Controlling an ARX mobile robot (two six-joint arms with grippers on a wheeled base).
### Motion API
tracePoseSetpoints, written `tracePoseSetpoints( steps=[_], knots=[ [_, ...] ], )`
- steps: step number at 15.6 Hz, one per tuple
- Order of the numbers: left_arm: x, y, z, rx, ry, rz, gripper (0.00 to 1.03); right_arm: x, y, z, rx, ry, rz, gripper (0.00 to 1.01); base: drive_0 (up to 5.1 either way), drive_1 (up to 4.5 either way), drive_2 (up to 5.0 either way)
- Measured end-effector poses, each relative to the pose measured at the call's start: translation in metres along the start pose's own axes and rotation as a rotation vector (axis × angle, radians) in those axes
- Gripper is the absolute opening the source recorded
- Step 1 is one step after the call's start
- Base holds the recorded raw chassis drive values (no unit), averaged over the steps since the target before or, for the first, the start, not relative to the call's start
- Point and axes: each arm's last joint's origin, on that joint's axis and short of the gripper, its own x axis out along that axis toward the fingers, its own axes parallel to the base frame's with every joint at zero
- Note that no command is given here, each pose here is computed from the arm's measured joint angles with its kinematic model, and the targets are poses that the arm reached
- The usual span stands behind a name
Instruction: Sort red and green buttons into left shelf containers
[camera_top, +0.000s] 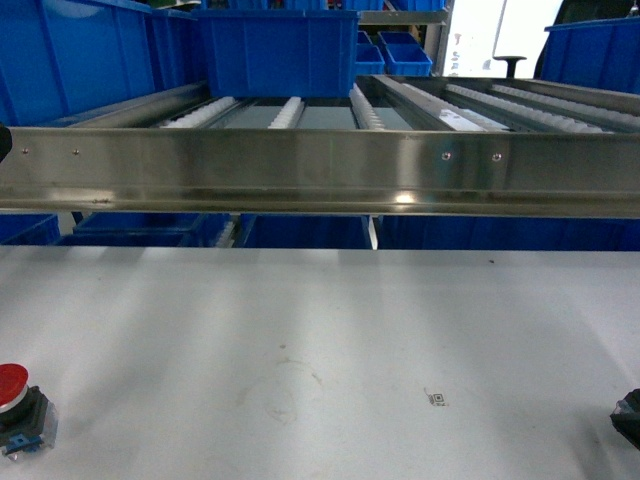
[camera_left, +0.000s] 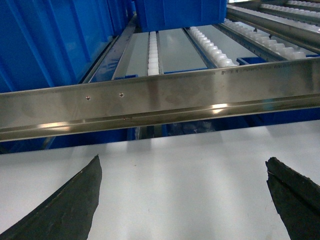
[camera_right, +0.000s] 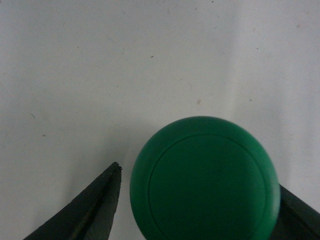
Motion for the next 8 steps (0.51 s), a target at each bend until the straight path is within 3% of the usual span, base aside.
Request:
tracePoseSetpoints(
  steps=[5, 8],
  knots=[
    [0.000, 0.000, 0.000, 0.000, 0.000, 0.000, 0.98, 0.001, 0.001, -0.004, 0.001, -0.018, 0.001, 0.28, 0.0, 0.00, 0.0],
    [0.000, 0.000, 0.000, 0.000, 0.001, 0.000, 0.98, -0.003, -0.002, -0.012, 0.011, -0.043, -0.014, 0.27, 0.0, 0.00, 0.0]
  ],
)
